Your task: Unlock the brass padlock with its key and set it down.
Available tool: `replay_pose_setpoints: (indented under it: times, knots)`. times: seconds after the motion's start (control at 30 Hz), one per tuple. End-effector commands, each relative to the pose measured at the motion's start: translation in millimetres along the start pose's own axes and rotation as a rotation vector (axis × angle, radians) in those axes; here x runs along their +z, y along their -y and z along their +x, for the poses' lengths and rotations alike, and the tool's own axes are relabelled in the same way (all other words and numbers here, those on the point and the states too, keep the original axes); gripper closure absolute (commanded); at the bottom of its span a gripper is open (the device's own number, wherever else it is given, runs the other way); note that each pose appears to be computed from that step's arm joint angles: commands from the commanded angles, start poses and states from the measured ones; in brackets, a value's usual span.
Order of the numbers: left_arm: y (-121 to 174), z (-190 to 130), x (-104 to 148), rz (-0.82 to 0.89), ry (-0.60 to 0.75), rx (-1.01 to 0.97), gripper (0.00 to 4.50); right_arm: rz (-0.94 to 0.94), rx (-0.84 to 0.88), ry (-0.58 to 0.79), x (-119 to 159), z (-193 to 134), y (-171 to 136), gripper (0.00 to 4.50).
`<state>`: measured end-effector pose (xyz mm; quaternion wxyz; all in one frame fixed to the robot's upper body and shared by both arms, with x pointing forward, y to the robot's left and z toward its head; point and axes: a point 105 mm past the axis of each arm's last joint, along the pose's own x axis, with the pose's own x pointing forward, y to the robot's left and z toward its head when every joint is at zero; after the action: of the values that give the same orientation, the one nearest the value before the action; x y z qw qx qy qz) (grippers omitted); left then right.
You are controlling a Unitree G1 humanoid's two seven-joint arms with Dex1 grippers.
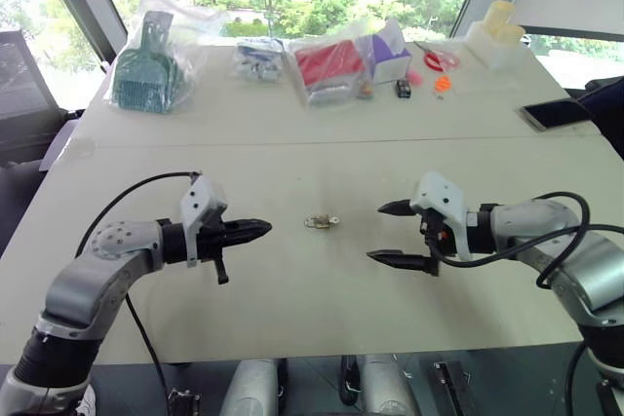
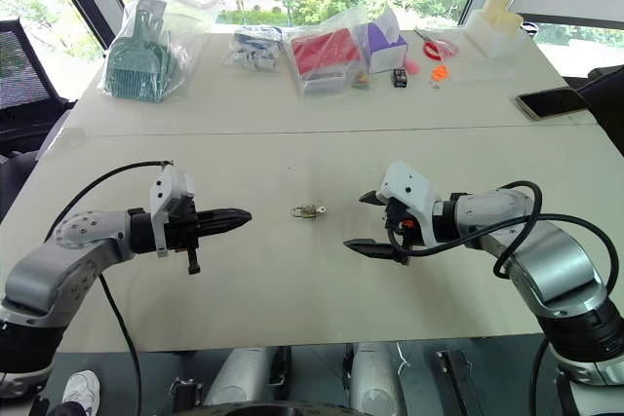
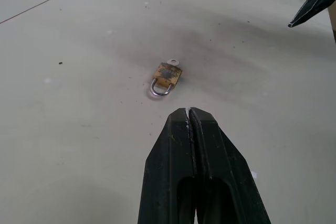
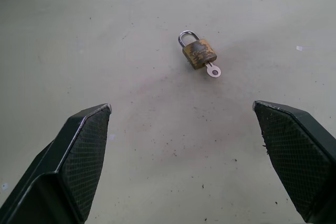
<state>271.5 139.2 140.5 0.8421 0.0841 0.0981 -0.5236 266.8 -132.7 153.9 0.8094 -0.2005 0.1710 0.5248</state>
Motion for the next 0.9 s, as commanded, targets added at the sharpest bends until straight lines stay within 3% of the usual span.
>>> replay_pose_setpoints:
  times: [0.03, 0.57, 0.9]
  knots:
    - [-4, 0, 11, 0.043, 0.023, 0.025, 4.50, -0.060, -0.019, 0.024, 13, -5, 2, 0.01]
    - [-3, 0, 17, 0.049, 0.017, 0.031, 4.50, -0.092, -0.018, 0.038, 16, 1, 7, 0.01]
    - [-4, 0, 18, 0.054, 0.012, 0.037, 4.50, -0.125, 0.040, 0.054, 20, 31, 17, 0.01]
